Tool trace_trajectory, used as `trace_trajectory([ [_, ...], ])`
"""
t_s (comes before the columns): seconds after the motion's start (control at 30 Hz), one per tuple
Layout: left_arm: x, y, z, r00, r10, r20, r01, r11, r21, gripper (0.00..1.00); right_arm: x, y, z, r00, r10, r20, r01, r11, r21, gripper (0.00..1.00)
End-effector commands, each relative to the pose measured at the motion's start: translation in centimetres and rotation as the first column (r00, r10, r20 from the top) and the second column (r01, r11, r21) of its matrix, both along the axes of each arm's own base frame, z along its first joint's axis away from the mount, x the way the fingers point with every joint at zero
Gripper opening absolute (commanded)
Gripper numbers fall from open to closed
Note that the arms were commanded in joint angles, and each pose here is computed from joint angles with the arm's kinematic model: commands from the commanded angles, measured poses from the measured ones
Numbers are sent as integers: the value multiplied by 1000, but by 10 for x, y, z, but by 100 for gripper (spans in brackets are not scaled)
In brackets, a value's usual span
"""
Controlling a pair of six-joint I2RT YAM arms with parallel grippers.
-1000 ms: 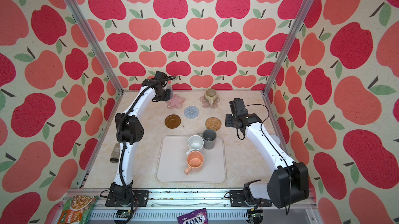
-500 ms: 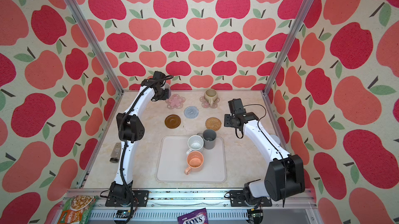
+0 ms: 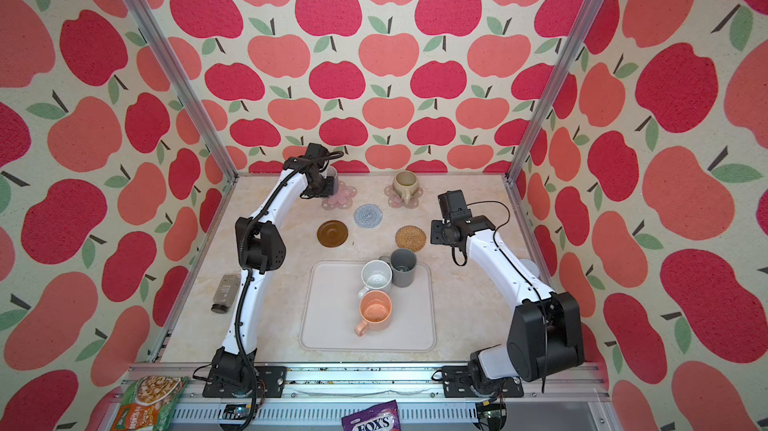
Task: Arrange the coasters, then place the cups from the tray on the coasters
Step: 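Hold the pale pink mug with the left gripper above the pink flower coaster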
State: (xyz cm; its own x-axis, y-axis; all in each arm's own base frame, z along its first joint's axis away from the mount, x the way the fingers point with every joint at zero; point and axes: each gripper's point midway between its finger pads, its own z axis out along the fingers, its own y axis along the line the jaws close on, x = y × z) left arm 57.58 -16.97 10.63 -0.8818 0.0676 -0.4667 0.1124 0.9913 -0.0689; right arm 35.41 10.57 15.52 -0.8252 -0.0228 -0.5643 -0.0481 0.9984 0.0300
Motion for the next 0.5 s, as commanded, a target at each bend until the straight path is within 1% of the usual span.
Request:
trace_trajectory([
  [0.0, 16, -14, 17, 996, 14, 90, -11, 1000, -30, 0, -5, -2, -11, 1000, -10, -26, 10, 1000, 3, 61],
  [0.23, 25, -14, 9, 992, 71, 103, -66, 996, -55, 0, -7, -5, -13, 999, -2, -39, 2, 1000, -22, 61],
  [0.47, 27, -17, 5, 992, 68, 105, -62, 996, -57, 0, -8, -7, -15, 999, 0, -43, -1, 999, -37, 61],
])
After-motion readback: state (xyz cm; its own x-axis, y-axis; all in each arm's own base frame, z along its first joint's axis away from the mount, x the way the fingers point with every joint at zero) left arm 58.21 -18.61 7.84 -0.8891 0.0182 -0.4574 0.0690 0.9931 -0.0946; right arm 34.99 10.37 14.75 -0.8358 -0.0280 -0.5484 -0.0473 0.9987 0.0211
